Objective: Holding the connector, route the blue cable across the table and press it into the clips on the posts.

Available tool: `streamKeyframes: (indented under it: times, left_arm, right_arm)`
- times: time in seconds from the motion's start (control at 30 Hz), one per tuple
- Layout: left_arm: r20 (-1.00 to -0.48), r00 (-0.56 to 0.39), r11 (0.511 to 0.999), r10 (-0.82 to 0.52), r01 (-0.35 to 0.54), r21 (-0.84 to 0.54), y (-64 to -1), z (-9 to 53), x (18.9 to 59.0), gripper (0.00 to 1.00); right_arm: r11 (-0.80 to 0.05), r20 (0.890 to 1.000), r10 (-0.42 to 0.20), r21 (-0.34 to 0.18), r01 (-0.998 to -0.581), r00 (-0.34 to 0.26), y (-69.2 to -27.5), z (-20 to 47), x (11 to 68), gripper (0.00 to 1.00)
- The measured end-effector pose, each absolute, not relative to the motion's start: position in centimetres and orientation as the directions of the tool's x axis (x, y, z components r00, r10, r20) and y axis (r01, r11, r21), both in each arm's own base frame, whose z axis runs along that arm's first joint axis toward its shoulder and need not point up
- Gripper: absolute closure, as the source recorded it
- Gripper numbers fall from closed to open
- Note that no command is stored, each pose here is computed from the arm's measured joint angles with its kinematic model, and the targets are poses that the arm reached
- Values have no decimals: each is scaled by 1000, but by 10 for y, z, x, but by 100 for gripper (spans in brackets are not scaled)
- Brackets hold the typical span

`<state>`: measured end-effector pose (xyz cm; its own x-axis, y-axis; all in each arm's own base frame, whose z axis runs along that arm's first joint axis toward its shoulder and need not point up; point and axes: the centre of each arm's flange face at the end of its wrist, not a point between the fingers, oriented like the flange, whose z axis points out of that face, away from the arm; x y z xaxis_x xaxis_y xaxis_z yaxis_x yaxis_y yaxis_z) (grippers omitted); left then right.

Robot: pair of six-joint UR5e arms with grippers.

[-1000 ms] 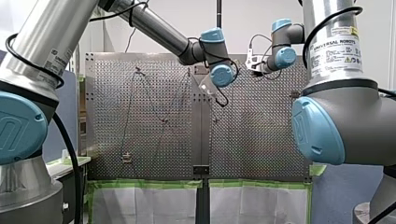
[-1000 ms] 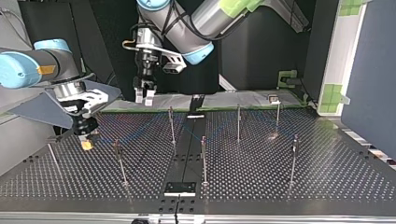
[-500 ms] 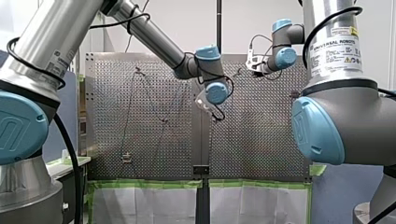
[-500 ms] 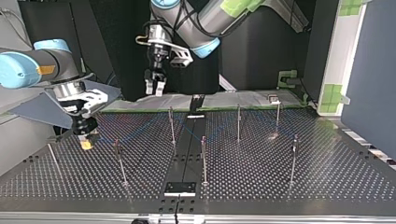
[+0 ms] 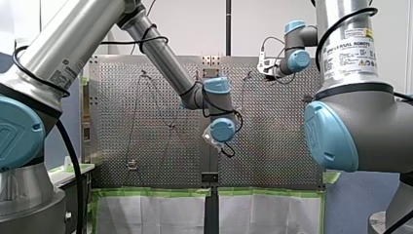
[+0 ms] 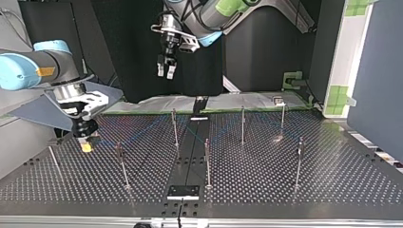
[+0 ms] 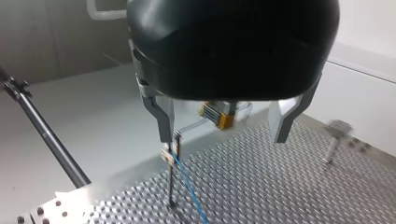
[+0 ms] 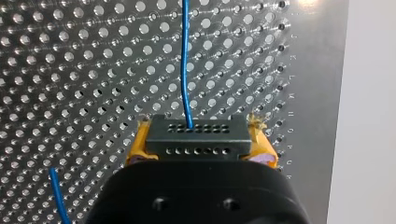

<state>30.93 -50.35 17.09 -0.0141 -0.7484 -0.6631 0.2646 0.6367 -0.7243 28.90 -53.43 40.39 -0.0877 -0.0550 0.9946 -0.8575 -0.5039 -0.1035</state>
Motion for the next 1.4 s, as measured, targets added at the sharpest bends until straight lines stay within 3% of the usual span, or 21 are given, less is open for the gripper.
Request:
streamKeyframes:
  times: [0.77,1.4]
  left_arm:
    - [-862,11,862,-506,50,-505,-429,21,258,0]
    - [-970,-151,973,-189,107,-206,-363,-48,211,0]
  right_arm:
    - [-503,995,-53,-102,-858,-87,-535,404,289,100]
    - [-500,995,-54,-100,-860,-84,-536,403,287,100]
